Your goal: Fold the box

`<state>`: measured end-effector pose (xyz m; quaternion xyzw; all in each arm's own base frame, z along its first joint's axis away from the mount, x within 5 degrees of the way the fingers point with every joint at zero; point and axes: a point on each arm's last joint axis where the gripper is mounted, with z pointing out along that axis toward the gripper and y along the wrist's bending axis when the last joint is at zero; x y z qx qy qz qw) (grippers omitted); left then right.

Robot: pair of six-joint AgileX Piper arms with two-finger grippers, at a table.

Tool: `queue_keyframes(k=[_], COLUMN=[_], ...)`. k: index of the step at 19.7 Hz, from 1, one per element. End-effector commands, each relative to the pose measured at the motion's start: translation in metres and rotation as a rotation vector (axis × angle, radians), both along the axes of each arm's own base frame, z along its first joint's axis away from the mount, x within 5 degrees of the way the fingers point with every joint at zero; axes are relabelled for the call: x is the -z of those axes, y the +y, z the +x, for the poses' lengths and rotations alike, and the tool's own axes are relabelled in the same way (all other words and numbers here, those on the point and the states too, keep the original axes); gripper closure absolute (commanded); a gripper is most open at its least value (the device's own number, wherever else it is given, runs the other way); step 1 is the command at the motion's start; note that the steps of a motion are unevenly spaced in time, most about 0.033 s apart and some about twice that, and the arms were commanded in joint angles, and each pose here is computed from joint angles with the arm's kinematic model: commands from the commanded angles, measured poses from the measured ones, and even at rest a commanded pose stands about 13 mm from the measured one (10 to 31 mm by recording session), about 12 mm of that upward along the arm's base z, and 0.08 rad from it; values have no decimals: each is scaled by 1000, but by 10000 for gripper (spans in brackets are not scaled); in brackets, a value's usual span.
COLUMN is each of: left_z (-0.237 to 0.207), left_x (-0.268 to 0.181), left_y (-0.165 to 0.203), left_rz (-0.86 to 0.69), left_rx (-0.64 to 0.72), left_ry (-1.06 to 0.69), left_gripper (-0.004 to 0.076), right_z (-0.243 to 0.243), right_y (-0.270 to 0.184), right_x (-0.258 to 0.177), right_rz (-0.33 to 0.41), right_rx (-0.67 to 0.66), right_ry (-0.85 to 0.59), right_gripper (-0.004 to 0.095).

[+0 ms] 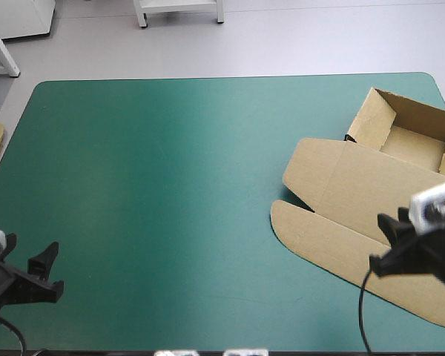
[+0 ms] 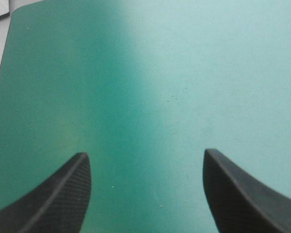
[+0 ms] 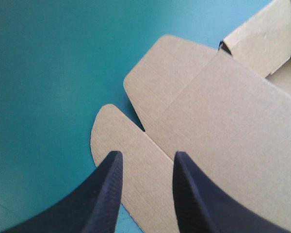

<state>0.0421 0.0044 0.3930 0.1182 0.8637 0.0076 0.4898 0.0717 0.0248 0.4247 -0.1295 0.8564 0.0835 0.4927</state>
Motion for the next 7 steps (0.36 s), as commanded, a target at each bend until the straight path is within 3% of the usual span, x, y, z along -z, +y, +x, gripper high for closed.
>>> queue_keyframes(k=[1, 5, 7], left_z=[-11, -30, -41], left_x=[-5, 21, 40], left_y=[-1, -1, -3], left_rz=[-54, -62, -118], left_rx=[59, 146, 192], left_ry=[-109, -109, -134], left_gripper=[251, 260, 309], right_z=[-47, -93, -103], right_y=[0, 0, 0], right_x=[10, 58, 84], right_rz=[-15, -35, -1], right_rx=[17, 33, 46], right_ry=[-265, -345, -315], right_gripper=[585, 588, 616])
